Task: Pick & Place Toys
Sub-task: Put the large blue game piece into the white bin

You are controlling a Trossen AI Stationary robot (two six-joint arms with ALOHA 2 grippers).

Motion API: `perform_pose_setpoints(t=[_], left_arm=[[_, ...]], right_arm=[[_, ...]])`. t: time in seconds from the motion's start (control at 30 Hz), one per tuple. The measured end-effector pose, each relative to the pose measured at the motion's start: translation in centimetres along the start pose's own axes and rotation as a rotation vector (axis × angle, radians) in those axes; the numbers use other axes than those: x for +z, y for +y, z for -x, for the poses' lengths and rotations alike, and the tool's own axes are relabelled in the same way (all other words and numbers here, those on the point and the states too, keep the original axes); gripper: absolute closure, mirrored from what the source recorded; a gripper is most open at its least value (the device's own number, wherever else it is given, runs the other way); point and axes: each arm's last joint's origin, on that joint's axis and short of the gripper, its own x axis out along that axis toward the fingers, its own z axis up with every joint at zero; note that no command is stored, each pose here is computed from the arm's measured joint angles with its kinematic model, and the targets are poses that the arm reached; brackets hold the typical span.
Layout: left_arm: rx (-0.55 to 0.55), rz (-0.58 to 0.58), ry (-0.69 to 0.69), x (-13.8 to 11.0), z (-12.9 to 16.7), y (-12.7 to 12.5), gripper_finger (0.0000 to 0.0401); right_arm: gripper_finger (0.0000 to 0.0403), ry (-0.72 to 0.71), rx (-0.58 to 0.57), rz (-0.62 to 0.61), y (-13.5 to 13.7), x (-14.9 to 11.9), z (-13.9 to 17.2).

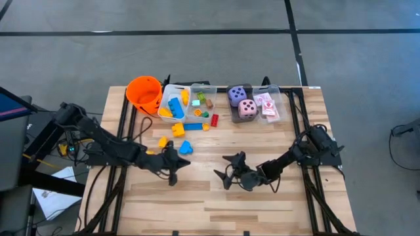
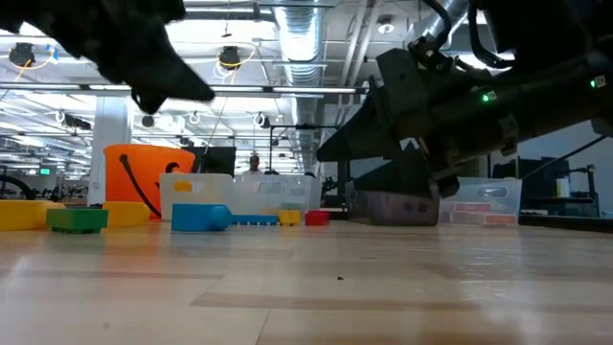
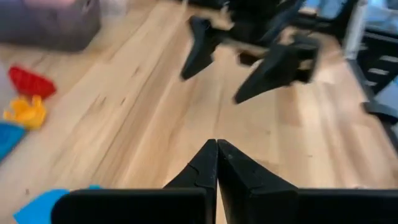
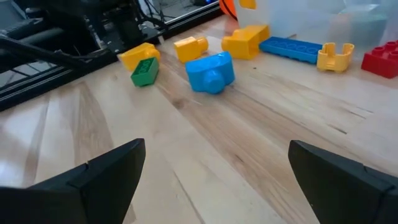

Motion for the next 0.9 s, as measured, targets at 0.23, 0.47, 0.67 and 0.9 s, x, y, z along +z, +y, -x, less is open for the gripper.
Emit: perform_pose_setpoints(t=[0.23, 0.47, 0.67, 0.9], left_arm=[[0.073, 0.120, 0.118, -2.3, -2.7, 0.7, 0.0353], [0.042, 0.399, 0.296, -3.4, -4.2, 2.2, 0.0239], [-0.035, 0.473, 0.368, -3.1, -4.6, 3.1, 0.0134], [-0.079, 0.537, 0.532, -3.8, -4.4, 3.4, 0.0067]], right_arm=[[0.0015, 0.003, -0.008, 0.074, -0.1, 0.0, -0.1], [0.0015, 0.001, -0.060, 0.161, -1.2, 0.6, -1.3], [0.0015, 0.007, -0.107, 0.206, -2.6, 1.4, -2.8], [0.0015, 0.061, -0.065, 0.201, -4.1, 2.2, -4.4]])
